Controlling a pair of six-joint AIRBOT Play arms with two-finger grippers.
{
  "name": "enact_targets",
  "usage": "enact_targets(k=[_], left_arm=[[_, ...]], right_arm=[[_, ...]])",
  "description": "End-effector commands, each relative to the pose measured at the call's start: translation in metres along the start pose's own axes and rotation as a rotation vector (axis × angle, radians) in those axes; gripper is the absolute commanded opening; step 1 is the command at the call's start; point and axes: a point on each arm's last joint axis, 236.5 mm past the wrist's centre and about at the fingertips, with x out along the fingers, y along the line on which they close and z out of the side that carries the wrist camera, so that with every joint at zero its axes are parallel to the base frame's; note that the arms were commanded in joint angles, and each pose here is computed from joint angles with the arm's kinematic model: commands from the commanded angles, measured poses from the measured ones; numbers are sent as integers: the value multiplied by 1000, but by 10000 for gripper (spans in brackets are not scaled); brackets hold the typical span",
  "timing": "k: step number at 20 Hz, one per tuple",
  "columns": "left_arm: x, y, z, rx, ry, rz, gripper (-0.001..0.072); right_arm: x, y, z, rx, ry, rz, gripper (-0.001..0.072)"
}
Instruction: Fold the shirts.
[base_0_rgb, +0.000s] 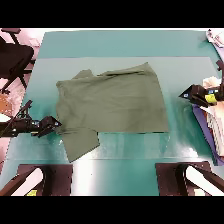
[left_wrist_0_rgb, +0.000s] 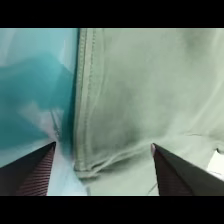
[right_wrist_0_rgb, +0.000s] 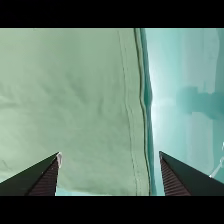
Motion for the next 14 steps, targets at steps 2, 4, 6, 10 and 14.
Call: enact_targets(k=[2,4,6,10,14], left_arm=[[15,-8,-11,-64,-5,-81,693],[19,-6,-18,-69,12,-84,692],[19,-7,-19,-66,16,-87,531],[19,-11,-23,-17,31,-103,27],[14,-19,-17,-13,19,-127,26]], right_arm=[[8,-6,-12,9,12,-7,676],[8,-6,-11,7,12,-7,676],[8,-6,-12,2,15,-6,675],[9,-12,-22,3,59,-30,635],[23,-20,-58,41,214,-21,614]])
